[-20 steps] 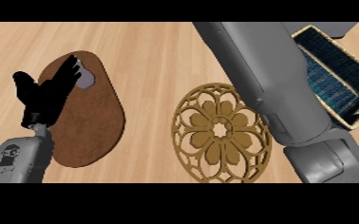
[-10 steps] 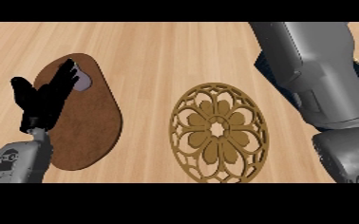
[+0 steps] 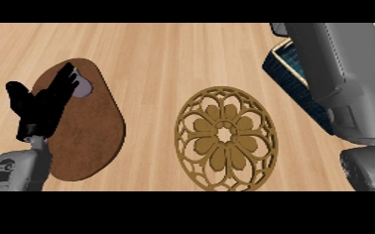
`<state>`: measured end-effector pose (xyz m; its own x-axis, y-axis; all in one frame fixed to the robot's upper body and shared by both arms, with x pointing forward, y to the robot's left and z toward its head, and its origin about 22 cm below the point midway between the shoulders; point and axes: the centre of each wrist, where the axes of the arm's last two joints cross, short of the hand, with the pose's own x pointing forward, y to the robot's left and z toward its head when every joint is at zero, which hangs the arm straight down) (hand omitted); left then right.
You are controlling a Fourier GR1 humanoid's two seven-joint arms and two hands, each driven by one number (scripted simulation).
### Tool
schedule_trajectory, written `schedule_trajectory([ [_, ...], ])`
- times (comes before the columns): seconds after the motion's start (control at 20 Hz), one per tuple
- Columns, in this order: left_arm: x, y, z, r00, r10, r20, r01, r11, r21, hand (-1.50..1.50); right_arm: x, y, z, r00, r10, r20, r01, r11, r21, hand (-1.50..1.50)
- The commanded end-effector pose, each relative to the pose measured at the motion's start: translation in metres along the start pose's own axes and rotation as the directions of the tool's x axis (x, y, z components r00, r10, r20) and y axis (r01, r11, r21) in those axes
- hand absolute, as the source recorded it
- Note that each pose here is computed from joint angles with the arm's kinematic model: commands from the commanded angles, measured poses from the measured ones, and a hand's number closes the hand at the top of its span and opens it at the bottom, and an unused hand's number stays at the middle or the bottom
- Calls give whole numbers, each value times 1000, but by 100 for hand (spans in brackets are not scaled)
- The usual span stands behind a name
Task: Pick the sweet potato from the placemat and place it in the basket
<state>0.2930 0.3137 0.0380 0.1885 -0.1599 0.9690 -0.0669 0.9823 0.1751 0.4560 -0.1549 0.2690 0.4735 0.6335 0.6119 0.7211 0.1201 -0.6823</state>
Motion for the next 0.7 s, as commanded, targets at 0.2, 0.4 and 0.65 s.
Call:
schedule_trajectory([
  [0.2, 6, 10, -2, 1000, -11, -6, 11, 1000, 0, 0, -61, 17, -6, 994, -38, -104, 39, 999, 5, 150],
  [0.4, 0, -4, 0, 1000, 1, 13, -1, 1000, 0, 0, -97, 24, -28, 968, -66, -244, 23, 984, -177, -150],
  [0.65, -10, -7, 6, 1000, -6, -11, 6, 1000, 3, 0, -115, 16, -34, 974, -30, -227, 10, 996, -89, -150],
])
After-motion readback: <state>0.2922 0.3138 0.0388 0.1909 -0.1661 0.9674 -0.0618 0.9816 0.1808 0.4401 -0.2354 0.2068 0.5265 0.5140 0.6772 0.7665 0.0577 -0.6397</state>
